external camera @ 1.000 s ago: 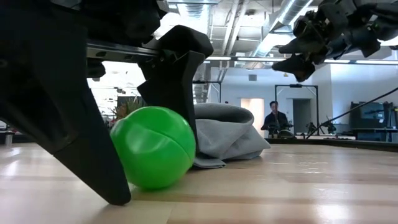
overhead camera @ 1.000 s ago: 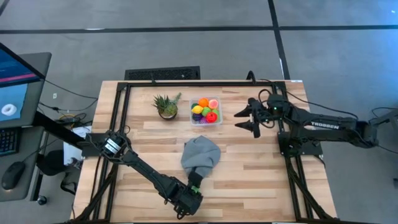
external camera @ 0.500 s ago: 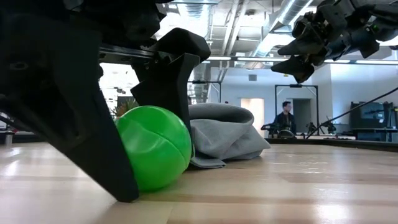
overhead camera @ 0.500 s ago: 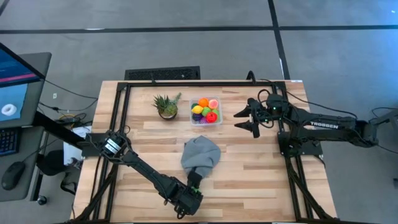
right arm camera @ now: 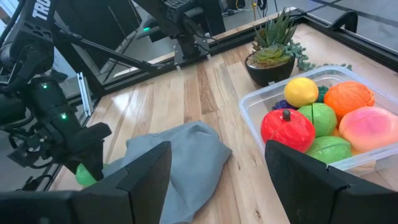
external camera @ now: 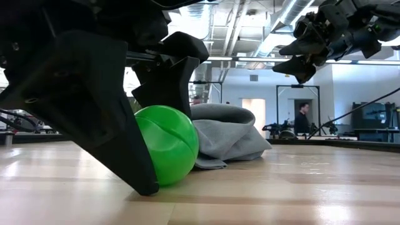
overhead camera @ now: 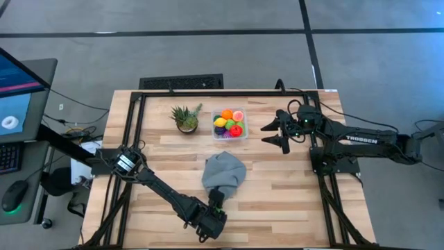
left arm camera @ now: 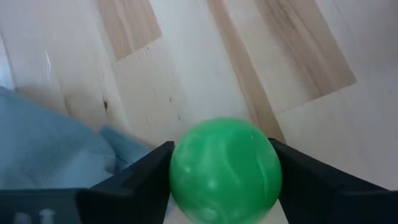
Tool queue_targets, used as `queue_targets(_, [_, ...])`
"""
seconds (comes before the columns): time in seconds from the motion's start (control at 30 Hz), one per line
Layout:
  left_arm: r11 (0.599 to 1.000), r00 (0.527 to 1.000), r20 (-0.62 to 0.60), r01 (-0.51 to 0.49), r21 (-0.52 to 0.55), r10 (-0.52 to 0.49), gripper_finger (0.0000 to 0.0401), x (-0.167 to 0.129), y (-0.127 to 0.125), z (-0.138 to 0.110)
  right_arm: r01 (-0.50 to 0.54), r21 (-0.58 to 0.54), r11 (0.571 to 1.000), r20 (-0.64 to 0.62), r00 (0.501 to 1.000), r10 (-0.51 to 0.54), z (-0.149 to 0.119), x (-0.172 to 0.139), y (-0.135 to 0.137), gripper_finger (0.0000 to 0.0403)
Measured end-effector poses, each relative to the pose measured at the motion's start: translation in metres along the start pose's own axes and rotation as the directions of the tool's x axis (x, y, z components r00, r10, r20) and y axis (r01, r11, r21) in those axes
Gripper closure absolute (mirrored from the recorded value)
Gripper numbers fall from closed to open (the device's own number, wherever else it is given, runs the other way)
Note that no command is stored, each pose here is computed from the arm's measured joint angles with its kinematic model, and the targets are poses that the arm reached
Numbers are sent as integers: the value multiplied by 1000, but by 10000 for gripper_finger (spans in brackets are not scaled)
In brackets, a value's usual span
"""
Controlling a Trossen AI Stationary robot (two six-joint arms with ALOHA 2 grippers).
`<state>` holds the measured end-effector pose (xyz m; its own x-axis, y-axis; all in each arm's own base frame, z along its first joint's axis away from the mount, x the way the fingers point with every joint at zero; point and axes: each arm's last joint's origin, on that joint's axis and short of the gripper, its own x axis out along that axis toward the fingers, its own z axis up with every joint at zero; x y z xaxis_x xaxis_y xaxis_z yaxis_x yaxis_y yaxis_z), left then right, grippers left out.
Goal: Pick and placing Produce into tupperware
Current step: Put the green pear into the transparent container
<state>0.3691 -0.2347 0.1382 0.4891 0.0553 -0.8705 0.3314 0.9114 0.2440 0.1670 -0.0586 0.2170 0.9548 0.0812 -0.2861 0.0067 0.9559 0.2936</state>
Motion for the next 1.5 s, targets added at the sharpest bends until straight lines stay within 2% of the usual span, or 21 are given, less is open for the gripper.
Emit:
queue_targets(0.2, [1000,1000,-3,-4,-7,4,180,-6,2,6,0,0,1000,0,1000,0,0,0,0,121])
queue_targets(0.47, [995,998,47,-47,-91,51,178,-20,6,22,0,1,1000,-1,1000,0,0,0,0,121])
queue_targets(0.73, [985,997,66,-39,-166,51,180,-24,6,27,-2,1,1000,-1,1000,2,0,0,0,121])
queue_targets(0.93, [962,994,100,-20,-274,49,181,-25,6,31,-26,11,1000,-5,1000,26,0,0,1,121])
queue_targets(1.17, [941,984,138,-65,-334,116,181,-33,10,41,-33,20,999,-6,999,33,0,0,1,121])
queue_targets(1.5, [894,979,144,-66,-444,144,181,-34,11,42,-52,36,998,-10,999,52,-1,0,2,121])
